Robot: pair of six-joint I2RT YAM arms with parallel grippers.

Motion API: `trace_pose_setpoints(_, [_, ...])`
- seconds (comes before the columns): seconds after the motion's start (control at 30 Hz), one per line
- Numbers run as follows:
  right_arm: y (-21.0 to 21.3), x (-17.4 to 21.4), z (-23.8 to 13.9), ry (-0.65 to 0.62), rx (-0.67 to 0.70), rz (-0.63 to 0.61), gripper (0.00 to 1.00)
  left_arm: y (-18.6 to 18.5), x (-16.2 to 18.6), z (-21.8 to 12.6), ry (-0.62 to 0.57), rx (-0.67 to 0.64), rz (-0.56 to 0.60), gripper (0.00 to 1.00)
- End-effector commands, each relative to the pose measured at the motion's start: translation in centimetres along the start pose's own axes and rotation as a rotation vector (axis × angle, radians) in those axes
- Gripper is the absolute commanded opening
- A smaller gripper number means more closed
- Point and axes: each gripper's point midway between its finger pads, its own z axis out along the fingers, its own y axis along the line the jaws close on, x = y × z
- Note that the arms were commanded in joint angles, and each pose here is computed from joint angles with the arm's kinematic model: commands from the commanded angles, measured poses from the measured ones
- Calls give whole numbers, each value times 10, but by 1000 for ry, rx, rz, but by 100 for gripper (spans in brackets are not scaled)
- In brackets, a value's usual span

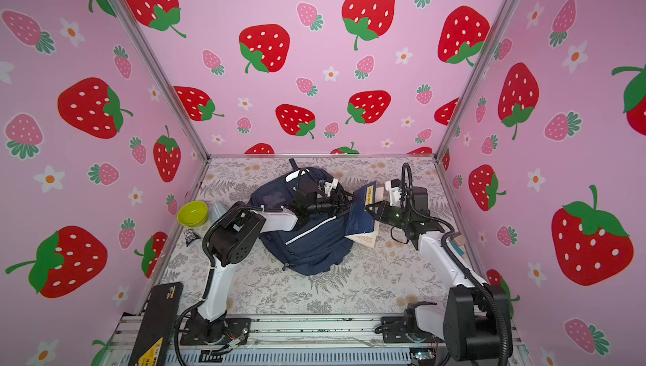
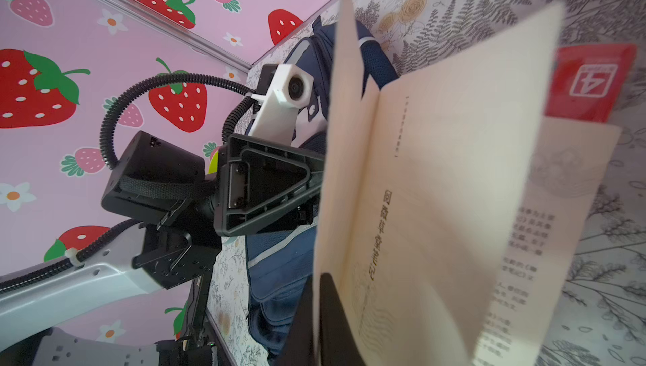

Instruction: Pack the student bag

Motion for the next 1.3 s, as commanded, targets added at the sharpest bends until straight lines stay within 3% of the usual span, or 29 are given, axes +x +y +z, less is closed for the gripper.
trace_pose_setpoints(0.0, [5, -1, 6, -13, -58, -20, 6, 5, 4, 2, 12, 19, -11, 74])
trace_pose_setpoints(0.23, [-14, 14, 12, 8, -21, 2, 9, 21, 7, 5, 18, -1, -46, 65])
trace_pose_setpoints(0.27, [-18, 15, 12, 8, -8, 5, 13, 22, 6, 5, 17, -1, -50, 63])
trace_pose_setpoints(0.4, [-44, 19, 6, -11, 119, 30, 49, 29, 7, 7, 18, -18, -59, 55])
trace_pose_setpoints(0.63, [-90, 39, 2, 24, 318, 69, 69, 44, 14, 10, 35, -50, -76, 53])
trace_pose_setpoints(0.87, [-136, 63, -13, 36, 480, 159, 77, 57, 22, 10, 50, -86, -89, 57])
trace_pose_setpoints(1.0, [-151, 72, -20, 51, 555, 162, 78, 55, 24, 3, 61, -173, -24, 64])
trace_pose_setpoints(1.13, [-157, 73, -23, 46, 579, 159, 82, 61, 32, -3, 117, -326, 64, 69])
trace_pose_setpoints(1.27, [-150, 73, -9, 66, 488, 151, 78, 74, 35, -12, 125, -424, 83, 72])
